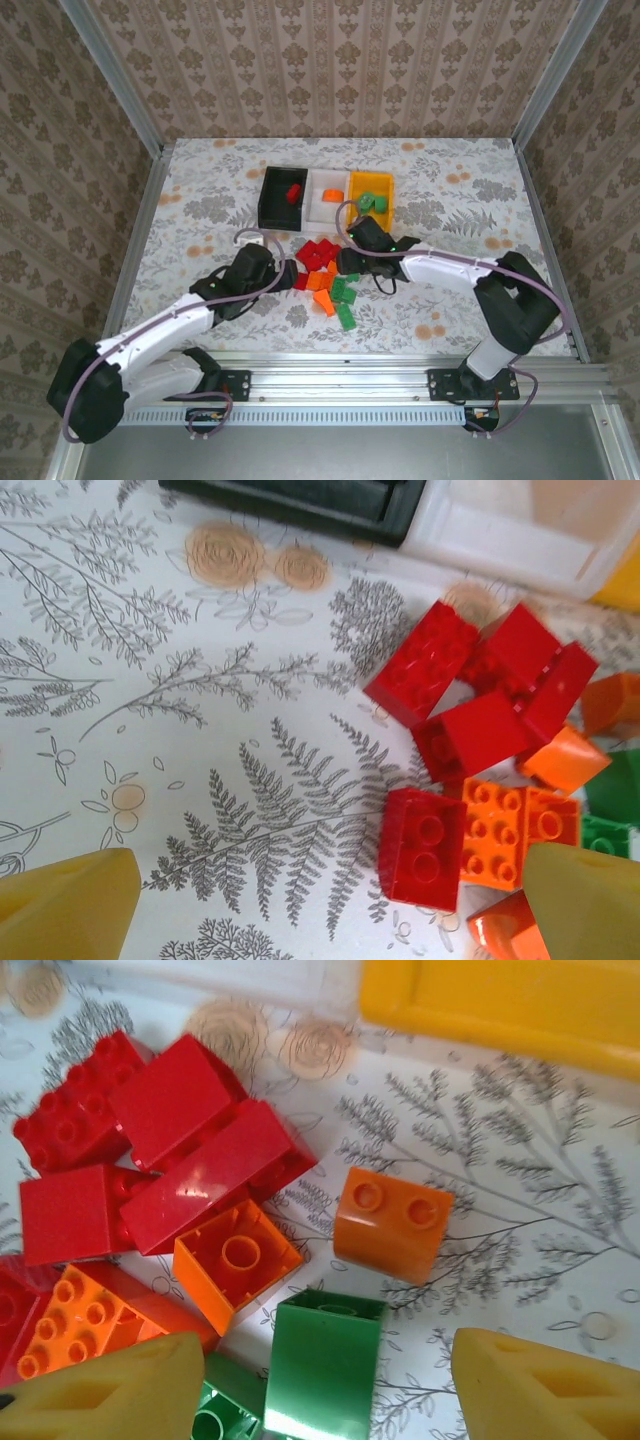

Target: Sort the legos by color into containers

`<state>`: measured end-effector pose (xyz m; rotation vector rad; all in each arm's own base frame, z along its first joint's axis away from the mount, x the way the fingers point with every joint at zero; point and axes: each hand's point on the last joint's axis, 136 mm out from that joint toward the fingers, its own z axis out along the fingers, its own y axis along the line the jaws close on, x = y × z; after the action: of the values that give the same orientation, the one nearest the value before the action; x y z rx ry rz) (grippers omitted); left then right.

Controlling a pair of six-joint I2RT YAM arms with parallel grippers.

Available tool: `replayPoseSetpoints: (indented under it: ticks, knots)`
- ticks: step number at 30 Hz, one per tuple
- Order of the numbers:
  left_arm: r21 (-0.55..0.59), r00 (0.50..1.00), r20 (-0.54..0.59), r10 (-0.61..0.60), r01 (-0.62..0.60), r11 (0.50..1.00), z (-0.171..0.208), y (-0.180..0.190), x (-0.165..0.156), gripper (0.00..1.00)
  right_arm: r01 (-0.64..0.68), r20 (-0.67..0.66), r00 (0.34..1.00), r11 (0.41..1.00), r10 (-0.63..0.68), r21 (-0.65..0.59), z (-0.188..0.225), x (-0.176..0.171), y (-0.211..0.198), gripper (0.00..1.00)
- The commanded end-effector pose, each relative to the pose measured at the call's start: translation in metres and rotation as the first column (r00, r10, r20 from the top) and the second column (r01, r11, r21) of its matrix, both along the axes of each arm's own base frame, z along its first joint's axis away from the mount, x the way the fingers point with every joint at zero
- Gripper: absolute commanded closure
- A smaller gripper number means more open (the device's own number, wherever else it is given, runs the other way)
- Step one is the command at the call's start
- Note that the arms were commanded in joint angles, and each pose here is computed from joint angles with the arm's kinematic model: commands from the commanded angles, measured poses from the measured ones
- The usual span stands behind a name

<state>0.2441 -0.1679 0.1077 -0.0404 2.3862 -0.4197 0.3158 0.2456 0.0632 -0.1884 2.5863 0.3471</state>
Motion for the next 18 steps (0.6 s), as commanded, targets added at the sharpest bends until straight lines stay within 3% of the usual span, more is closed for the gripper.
replayPoseSetpoints:
  ticks: [1,14,18]
  knots:
    - [-0.024,0.998,0.006,0.068,-0.068,0.997,-0.001,0.012,-0.003,0.0,0.014,-0.022,1.0,0.997,-0.015,-0.073,-0.009,-0.005,-0.004,0.34]
    - [-0.092,0.995,0.049,0.086,-0.081,0.992,0.007,0.031,-0.023,0.0,0.03,-0.04,0.998,0.985,-0.037,-0.17,-0.032,0.001,-0.012,0.47]
    - [-0.097,0.995,0.055,0.082,-0.077,0.992,0.007,0.033,-0.026,0.0,0.053,-0.012,0.998,0.983,-0.056,-0.173,-0.027,0.005,-0.015,0.59]
